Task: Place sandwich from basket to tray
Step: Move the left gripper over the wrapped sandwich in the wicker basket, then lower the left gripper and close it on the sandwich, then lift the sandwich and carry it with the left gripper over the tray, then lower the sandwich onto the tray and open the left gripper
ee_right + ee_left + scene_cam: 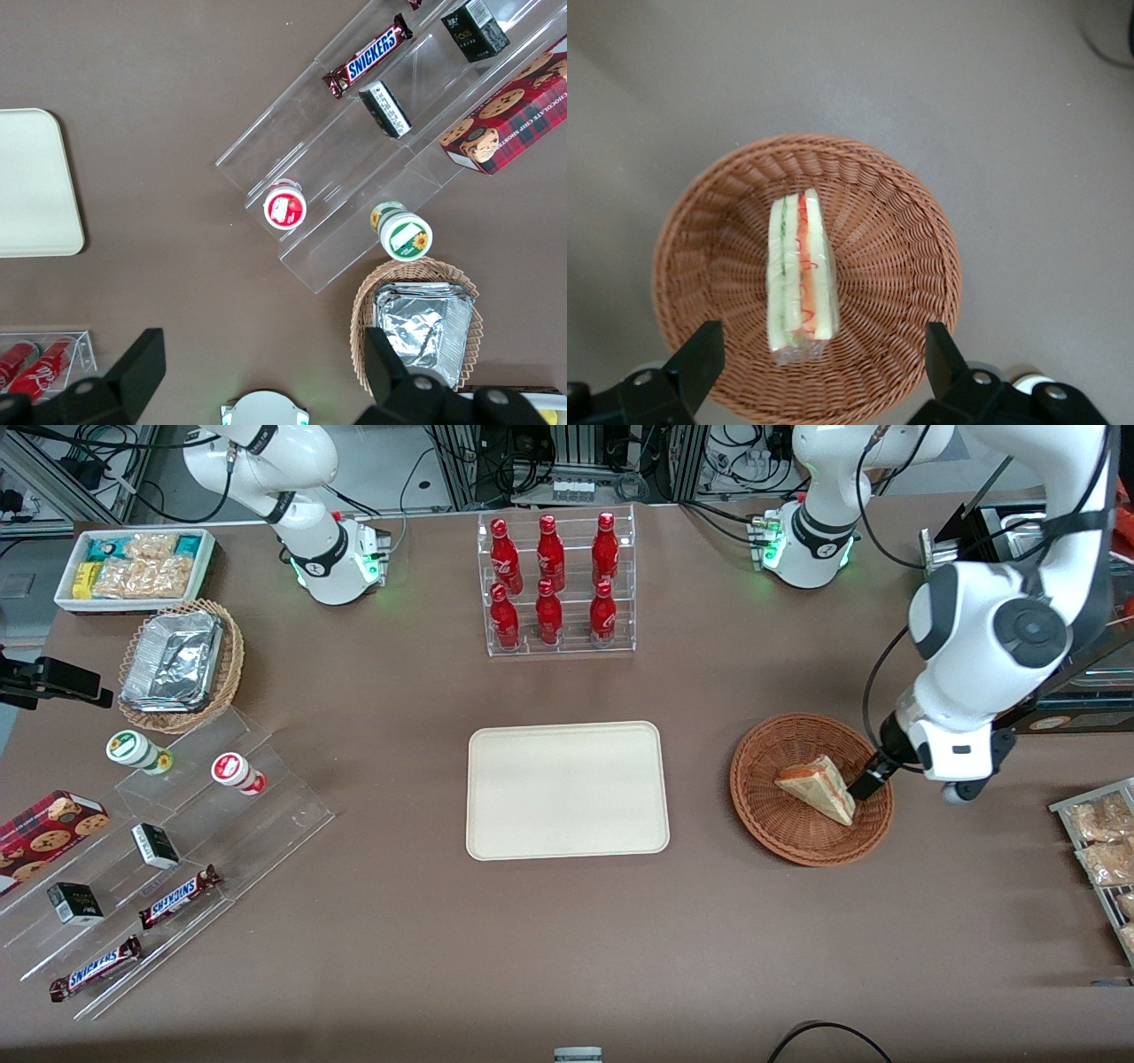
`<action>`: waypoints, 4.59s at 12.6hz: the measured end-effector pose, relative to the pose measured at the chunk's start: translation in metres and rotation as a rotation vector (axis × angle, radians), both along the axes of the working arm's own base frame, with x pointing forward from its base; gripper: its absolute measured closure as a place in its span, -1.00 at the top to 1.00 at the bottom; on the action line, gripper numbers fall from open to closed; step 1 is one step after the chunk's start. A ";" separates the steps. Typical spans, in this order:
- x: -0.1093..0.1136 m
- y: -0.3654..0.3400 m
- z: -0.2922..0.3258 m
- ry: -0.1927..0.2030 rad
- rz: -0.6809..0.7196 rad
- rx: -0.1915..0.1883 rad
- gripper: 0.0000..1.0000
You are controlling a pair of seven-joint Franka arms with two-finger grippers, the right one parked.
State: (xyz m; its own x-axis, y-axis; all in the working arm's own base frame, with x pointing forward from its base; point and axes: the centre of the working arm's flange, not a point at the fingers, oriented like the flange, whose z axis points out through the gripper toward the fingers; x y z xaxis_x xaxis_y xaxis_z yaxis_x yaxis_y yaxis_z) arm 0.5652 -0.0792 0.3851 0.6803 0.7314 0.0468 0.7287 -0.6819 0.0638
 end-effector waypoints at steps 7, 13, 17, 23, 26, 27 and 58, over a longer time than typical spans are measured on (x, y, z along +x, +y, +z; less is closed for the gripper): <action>-0.008 -0.001 -0.060 -0.024 0.164 -0.030 1.00; -0.013 -0.012 -0.089 0.023 0.163 -0.028 1.00; -0.017 -0.012 -0.096 0.039 0.164 -0.024 1.00; -0.024 -0.011 -0.106 0.062 0.170 -0.019 1.00; -0.026 -0.011 -0.123 0.085 0.145 0.006 1.00; -0.026 -0.011 -0.127 0.091 0.142 0.010 0.99; -0.030 -0.417 -0.057 -0.053 -0.704 -0.063 -0.70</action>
State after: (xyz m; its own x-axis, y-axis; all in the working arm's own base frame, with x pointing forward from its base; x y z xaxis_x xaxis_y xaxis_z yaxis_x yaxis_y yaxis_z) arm 0.5355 -0.4959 0.3282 0.9905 0.1213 0.0650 0.1112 -0.9836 0.1419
